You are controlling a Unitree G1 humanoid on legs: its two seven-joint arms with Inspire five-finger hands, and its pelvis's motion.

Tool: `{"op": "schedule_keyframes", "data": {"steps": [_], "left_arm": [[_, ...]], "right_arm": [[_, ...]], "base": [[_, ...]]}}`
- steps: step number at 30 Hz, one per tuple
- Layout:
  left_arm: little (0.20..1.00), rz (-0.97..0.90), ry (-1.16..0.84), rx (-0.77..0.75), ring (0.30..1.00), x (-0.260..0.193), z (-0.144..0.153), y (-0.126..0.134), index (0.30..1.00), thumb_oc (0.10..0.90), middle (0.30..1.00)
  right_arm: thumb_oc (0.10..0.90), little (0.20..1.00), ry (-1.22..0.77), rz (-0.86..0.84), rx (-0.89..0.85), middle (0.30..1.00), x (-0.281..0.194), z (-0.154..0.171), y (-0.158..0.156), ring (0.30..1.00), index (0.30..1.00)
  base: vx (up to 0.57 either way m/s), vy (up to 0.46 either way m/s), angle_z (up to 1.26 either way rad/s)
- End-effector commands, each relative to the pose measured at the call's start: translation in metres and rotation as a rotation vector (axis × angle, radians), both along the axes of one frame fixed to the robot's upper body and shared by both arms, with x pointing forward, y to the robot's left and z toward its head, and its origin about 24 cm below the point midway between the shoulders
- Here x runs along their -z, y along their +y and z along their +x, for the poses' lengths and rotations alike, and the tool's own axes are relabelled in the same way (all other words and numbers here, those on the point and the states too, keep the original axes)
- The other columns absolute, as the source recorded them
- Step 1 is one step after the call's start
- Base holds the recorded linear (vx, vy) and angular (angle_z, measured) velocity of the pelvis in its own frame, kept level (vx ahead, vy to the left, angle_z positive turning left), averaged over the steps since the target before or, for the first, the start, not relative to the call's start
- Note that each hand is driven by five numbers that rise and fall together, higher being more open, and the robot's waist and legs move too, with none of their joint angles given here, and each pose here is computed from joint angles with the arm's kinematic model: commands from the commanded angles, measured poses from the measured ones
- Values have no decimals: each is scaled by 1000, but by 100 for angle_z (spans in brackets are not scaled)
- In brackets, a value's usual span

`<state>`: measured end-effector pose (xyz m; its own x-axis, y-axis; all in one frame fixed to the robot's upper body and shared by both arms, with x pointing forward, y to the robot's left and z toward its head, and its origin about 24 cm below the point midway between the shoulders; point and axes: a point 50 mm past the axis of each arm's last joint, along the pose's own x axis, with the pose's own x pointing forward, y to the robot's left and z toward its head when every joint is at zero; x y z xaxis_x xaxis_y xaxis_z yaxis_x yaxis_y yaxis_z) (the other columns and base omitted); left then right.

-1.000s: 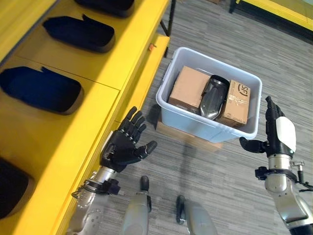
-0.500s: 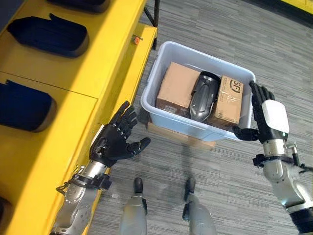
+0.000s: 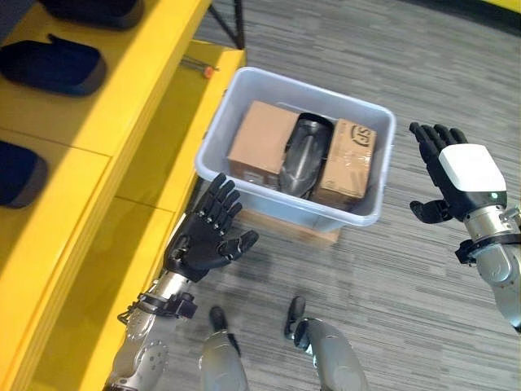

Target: Move parts from the plastic box to the shelf.

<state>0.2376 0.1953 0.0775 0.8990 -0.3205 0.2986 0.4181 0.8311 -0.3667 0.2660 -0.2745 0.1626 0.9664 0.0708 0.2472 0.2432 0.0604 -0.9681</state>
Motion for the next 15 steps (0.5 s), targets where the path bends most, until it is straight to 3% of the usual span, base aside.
{"op": "schedule_keyframes", "data": {"steps": [1,2,3,5,11,15], "left_arm": [[1000,19,-191,27,1000,-38,-7,-2,1000,900,1000],[1000,30,-191,25,1000,-38,-8,-2,1000,900,1000],[1000,64,-202,6,1000,-37,-12,0,1000,900,1000],[1000,41,-202,-3,1000,-38,-12,2,1000,900,1000],[1000,69,-184,-36,1000,-33,-15,6,1000,900,1000],[1000,71,-215,-45,1000,-41,-10,5,1000,900,1000]], "right_arm": [[900,1000,-276,-66,-75,1000,-37,6,15,1000,1000],[900,1000,-264,-45,-76,1000,-35,8,15,1000,1000],[900,1000,-232,87,-76,1000,-30,11,16,1000,1000],[900,1000,-258,109,-90,1000,-31,10,19,1000,1000],[900,1000,-237,676,-17,1000,9,5,16,1000,1000],[900,1000,-278,771,-23,1000,14,12,29,1000,1000]], "base": [[-51,60,-2],[45,56,-43],[41,46,-34],[50,22,-4],[105,-77,8],[130,-276,10]]}}
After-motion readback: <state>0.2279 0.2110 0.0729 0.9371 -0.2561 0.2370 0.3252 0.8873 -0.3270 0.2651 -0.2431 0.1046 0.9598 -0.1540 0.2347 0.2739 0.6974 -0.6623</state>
